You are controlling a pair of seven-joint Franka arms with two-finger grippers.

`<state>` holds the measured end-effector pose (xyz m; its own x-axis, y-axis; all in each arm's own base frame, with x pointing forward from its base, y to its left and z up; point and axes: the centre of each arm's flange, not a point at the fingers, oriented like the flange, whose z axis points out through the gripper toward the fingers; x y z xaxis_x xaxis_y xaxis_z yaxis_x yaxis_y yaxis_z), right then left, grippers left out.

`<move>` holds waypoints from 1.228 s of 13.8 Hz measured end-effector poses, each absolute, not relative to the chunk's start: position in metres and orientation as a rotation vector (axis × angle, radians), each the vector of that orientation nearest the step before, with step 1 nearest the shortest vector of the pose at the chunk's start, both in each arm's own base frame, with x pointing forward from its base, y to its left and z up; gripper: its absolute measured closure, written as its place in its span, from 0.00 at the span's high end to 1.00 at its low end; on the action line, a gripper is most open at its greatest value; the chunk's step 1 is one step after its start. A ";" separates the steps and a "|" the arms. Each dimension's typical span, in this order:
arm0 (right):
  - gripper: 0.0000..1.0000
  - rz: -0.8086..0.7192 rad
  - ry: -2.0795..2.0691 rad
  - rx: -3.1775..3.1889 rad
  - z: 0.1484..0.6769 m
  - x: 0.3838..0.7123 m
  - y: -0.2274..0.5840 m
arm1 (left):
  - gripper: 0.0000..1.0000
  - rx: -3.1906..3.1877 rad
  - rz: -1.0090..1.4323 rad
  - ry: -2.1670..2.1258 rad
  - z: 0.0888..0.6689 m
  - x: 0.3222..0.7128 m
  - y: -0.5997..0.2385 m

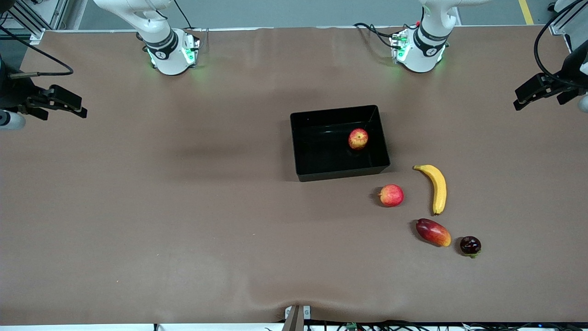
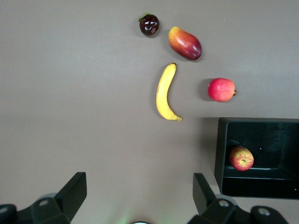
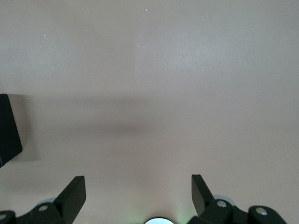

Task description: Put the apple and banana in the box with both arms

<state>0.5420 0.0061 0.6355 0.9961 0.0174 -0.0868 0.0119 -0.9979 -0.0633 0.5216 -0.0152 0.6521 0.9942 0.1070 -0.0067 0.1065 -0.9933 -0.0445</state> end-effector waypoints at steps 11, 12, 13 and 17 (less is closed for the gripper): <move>1.00 0.119 -0.043 -3.077 0.641 0.542 0.013 | 1.00 -3.104 0.127 -0.183 0.423 0.604 -0.003; 1.00 0.105 -0.041 -3.077 0.645 0.542 0.012 | 1.00 -3.108 0.115 -0.179 0.396 0.605 -0.003; 1.00 0.096 -0.039 -3.078 0.648 0.542 0.011 | 1.00 -3.112 0.095 -0.175 0.369 0.604 -0.004; 1.00 0.111 -0.010 -3.077 0.648 0.541 0.002 | 1.00 -3.129 0.065 -0.162 0.272 0.597 -0.009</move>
<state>0.5413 0.0023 0.6477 0.9974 0.0088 -0.0719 0.0044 -0.9980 -0.0624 0.5965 -0.0086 0.2717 0.9938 0.1033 -0.0411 0.1029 -0.9946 -0.0103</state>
